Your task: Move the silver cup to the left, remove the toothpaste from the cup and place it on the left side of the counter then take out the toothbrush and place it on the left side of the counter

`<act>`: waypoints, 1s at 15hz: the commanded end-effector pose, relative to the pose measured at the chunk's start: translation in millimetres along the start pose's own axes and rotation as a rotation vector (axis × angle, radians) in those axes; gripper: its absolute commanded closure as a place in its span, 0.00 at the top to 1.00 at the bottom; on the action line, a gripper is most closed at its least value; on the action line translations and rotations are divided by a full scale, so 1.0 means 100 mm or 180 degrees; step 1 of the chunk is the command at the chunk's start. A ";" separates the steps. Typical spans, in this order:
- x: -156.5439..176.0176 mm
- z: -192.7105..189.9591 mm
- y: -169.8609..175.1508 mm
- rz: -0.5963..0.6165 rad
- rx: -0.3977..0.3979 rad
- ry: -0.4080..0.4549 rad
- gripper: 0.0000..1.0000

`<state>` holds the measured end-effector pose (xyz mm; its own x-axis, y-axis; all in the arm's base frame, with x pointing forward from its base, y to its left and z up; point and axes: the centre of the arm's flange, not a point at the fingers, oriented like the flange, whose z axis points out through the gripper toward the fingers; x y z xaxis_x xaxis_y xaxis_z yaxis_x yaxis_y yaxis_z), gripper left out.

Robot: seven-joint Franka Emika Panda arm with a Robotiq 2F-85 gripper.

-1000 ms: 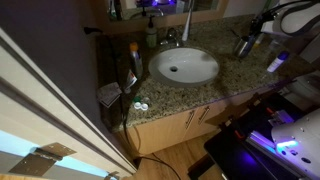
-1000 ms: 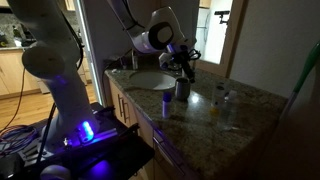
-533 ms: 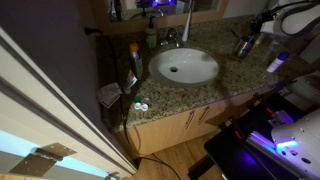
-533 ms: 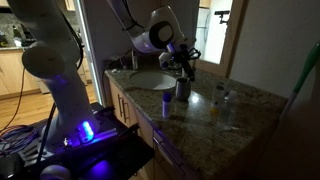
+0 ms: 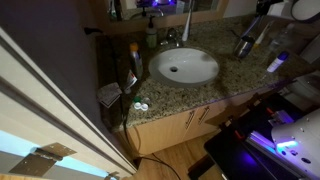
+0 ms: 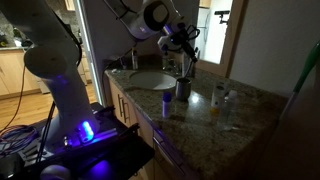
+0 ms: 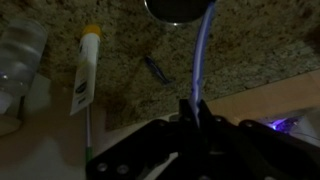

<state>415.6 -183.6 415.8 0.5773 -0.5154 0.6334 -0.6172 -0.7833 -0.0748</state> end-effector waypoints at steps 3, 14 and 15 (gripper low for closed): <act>0.54 -1.11 -0.22 -0.0118 0.0172 0.0235 0.02; -0.03 -2.23 -1.56 -0.0514 0.1328 -0.0762 0.02; -0.11 -2.23 -1.64 -0.0551 0.1353 -0.0814 0.10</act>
<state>390.9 28.0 593.2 0.7965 -0.3926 0.4599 -0.2603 -0.9091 -0.3252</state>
